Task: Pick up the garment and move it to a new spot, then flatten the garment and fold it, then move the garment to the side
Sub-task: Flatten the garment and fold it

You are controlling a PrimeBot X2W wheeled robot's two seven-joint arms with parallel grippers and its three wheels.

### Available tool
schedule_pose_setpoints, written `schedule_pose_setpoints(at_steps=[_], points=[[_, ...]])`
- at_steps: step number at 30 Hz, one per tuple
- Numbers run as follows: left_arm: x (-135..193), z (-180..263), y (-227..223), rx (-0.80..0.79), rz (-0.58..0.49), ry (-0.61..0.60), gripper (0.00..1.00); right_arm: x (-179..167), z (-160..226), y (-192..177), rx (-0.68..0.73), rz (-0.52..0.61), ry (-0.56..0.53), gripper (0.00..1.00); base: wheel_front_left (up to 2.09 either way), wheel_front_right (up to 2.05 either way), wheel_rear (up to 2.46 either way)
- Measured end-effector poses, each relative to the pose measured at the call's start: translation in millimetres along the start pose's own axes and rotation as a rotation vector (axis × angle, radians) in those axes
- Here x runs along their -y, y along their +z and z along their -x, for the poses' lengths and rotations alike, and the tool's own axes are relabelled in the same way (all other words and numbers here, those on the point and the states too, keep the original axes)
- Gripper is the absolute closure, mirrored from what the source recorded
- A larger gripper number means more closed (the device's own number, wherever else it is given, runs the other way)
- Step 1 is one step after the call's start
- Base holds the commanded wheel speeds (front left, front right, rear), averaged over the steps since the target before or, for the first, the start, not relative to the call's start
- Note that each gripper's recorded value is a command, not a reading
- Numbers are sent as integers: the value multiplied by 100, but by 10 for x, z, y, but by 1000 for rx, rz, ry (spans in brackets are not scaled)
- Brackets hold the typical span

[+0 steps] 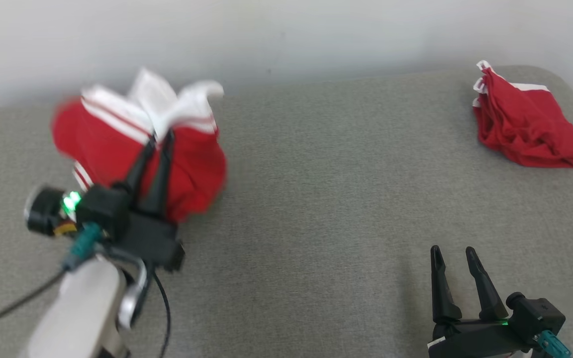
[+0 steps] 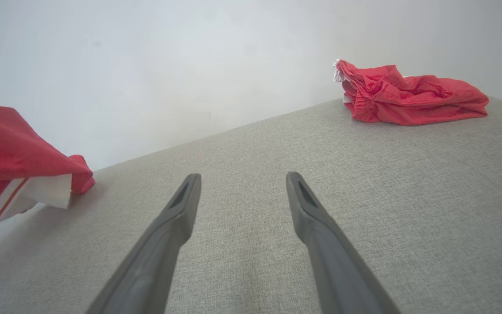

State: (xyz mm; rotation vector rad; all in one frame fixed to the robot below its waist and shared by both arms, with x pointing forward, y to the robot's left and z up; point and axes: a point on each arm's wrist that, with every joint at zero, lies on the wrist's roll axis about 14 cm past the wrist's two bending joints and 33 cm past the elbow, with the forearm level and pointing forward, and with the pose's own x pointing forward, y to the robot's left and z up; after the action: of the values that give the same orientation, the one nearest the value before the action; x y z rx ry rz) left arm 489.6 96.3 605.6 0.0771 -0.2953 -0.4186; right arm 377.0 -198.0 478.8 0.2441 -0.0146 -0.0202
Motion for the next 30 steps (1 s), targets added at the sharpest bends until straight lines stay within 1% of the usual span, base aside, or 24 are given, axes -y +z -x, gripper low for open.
schedule_pose_setpoints(at_steps=[1, 2, 5, 7, 10, 14, 15, 16, 17, 19, 22, 27, 28, 29, 30], points=[[25, 86, -85, -25, 11, 6, 100, -30, -10, -8, -2, 1, 10, 0, 0, 0, 0], [130, 226, -237, -67, 46, 7, 100, -77, -30, -12, -3, 3, 24, 0, 0, 0, 0], [320, 370, -434, -124, 101, -4, 100, -143, -55, -21, -5, 8, 45, 0, 0, 0, 0], [480, 433, -553, -157, 131, -31, 100, -151, -64, -27, -6, 11, 48, 0, 0, 0, 0], [819, 481, -650, -185, 184, -93, 100, -150, -68, -35, -9, 14, 48, 0, 0, 0, 0], [1209, 538, -777, -230, 229, -169, 100, -146, -58, -51, -14, 21, 48, 0, 0, 0, 0], [1284, 568, -835, -251, 233, -184, 80, -145, -53, -53, -16, 21, 48, 0, 0, 0, 0], [1355, 593, -880, -268, 241, -198, 44, -140, -48, -55, -16, 21, 46, 0, 0, 0, 0], [1411, 607, -911, -280, 246, -209, 0, -135, -45, -54, -16, 21, 45, 0, 0, 0, 0], [1530, 614, -919, -286, 250, -241, 0, -113, -36, -45, -14, 22, 38, 0, 0, 0, 0], [1605, 580, -835, -260, 257, -260, 0, -77, -27, -27, -9, 25, 28, 0, 0, 0, 0], [1532, 485, -502, -152, 260, -234, 0, -91, -8, -36, -12, 22, 32, 0, 0, 0, 0], [1532, 485, -502, -152, 260, -234, 0, -91, -8, -36, -12, 22, 32, 0, 0, 0, 0], [1491, 483, -452, -135, 253, -219, 0, -104, -5, -40, -13, 21, 36, 0, 0, 0, 0], [1354, 489, -369, -106, 242, -171, 0, -146, -3, -44, -14, 18, 47, 0, 0, 0, 0]])
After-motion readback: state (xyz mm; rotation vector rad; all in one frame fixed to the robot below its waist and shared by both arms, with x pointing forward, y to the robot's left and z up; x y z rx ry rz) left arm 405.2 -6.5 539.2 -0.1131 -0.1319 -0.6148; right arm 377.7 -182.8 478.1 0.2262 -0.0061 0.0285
